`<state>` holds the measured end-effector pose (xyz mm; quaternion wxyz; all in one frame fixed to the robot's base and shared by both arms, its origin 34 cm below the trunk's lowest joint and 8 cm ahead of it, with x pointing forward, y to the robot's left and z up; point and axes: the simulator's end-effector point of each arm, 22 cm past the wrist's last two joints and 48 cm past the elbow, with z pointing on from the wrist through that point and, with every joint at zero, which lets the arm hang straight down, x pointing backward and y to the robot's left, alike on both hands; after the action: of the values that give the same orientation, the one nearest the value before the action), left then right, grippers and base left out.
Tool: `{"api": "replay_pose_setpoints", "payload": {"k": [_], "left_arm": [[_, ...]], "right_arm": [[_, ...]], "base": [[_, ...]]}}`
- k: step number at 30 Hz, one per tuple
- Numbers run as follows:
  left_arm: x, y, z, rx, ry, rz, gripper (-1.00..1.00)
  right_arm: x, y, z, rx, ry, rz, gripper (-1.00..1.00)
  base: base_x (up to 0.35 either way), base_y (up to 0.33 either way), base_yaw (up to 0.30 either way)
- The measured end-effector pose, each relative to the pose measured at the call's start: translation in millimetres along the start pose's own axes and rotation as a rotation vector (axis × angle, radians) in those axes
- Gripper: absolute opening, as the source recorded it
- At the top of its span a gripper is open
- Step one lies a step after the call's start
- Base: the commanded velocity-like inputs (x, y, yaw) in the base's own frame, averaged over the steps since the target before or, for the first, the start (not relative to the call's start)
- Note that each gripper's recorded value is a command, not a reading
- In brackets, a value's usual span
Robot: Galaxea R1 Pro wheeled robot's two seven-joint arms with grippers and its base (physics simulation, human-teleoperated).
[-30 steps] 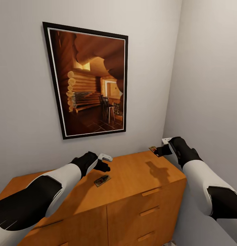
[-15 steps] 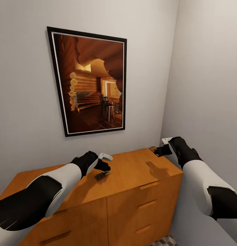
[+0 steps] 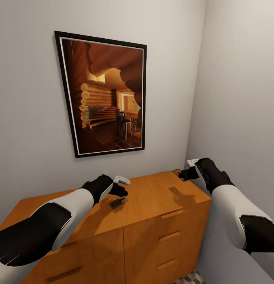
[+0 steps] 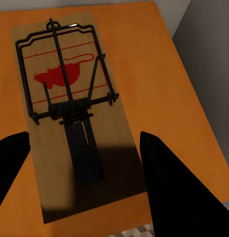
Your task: Take the four mousetraps from the cabinet in the bathroom and place them on the bathroom floor. Make sure all four end up on the same floor surface, and ensure that at least two of them are either under or directly next to the same bathroom sink.
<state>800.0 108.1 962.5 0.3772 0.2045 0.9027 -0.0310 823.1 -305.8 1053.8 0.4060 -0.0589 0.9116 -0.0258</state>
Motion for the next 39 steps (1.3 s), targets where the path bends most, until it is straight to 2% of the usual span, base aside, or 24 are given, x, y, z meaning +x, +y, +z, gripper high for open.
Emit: {"api": "replay_pose_setpoints", "payload": {"k": [12, 19, 39], "left_arm": [[3, -2, 1.5, 0.003, 0.006, 0.001, 1.0], [5, -4, 2.2, 0.005, 0.009, 0.001, 1.0], [36, -6, 12.0, 0.008, 0.053, -0.009, 1.0]], "right_arm": [[-3, 0, 0.3, -0.002, -0.016, -0.004, -1.0], [10, 1, 7.1, -0.006, 0.015, -0.005, -1.0], [9, 2, 10.9, -0.011, -0.005, -0.015, -1.0]], "base": [[0.0, 0.0, 0.0], [0.0, 0.0, 0.0], [0.0, 0.0, 0.0]]}}
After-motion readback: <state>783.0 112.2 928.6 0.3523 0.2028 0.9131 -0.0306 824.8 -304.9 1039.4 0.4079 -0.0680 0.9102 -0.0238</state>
